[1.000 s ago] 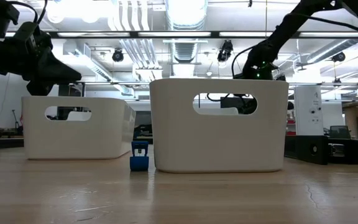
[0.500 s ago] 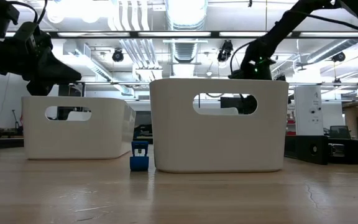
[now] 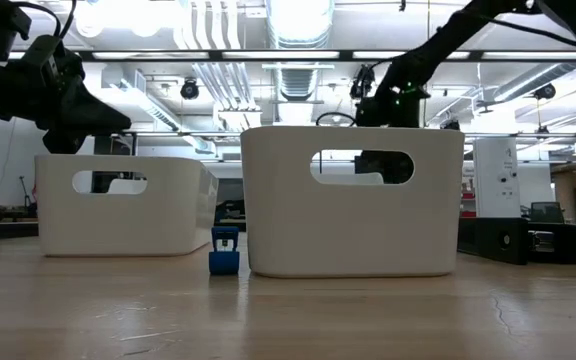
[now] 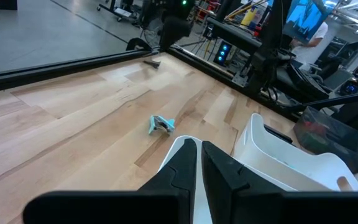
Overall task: Pick and place Stapler, Stapler remover, tape
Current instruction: Put the black staple remover into the right white bin
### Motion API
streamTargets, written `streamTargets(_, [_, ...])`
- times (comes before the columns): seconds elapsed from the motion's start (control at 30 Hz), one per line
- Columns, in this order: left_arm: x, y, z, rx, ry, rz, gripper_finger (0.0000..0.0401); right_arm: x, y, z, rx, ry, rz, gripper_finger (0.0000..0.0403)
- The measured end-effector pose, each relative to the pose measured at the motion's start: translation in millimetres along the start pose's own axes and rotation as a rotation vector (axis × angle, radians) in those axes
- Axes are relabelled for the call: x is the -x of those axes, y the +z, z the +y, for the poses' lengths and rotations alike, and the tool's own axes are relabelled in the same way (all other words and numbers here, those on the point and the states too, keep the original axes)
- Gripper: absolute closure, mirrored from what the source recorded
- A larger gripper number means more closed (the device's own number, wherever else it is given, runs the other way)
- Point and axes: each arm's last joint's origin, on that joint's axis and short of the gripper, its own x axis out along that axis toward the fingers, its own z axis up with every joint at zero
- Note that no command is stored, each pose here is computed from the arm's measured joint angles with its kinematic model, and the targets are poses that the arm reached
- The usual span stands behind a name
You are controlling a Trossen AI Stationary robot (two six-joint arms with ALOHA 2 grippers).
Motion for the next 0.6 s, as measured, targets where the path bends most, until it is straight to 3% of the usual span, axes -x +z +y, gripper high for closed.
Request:
streamTargets(0.3, [0.0,0.0,0.0,0.000,0.000,0.000,0.0373,-32.5,9.4,-0.4,-0.024,-0.033,0.090,0.0093])
streamTargets(0.6, [0.0,0.0,0.0,0.000,0.000,0.000,0.0373,-26.4,10.9,-0.4,0.009,-0.041,0.124,0.0069])
